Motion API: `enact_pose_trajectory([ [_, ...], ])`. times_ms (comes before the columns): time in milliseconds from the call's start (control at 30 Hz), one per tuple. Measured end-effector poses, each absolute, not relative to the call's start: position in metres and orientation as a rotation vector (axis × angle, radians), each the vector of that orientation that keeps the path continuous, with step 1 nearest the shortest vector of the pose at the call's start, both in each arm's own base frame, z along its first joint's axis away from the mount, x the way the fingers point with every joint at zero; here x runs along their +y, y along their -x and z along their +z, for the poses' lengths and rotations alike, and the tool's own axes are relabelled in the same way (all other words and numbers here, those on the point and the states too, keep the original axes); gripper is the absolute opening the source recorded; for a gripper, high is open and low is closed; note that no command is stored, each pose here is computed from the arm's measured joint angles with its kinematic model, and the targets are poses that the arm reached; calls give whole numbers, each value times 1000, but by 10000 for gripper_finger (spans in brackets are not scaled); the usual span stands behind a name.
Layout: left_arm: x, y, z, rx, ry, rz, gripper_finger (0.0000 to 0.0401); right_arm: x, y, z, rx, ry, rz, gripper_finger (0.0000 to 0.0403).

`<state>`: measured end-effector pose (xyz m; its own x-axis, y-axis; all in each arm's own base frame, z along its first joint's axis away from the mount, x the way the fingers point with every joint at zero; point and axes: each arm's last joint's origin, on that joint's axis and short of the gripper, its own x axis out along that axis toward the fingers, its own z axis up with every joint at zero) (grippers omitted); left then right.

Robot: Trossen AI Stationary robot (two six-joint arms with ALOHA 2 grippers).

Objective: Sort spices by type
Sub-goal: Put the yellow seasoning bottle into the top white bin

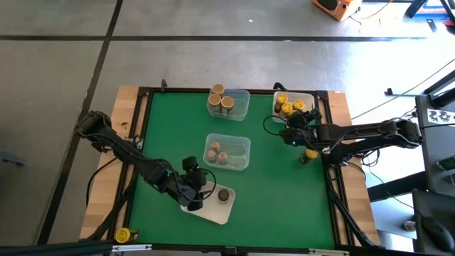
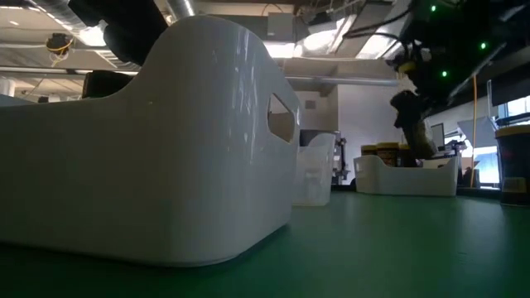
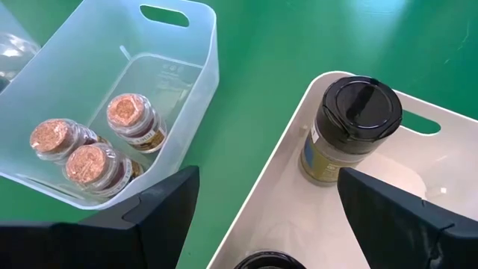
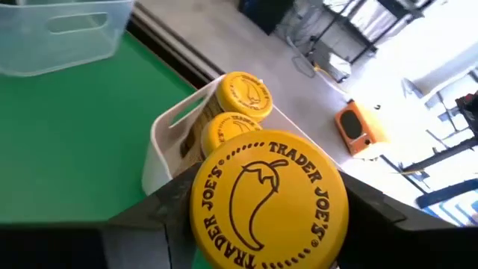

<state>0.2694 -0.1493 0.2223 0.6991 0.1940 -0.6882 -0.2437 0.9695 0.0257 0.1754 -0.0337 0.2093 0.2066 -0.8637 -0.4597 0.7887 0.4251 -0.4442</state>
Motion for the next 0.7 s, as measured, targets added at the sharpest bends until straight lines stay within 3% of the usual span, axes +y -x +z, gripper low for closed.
enact_pose_trajectory([
  [367, -149, -269, 222, 753, 65, 252, 315, -48, -173, 184, 646, 96, -1218, 224],
  [700, -149, -269, 222, 753, 65, 252, 315, -61, -170, 170, 583, -71, -1192, 224],
])
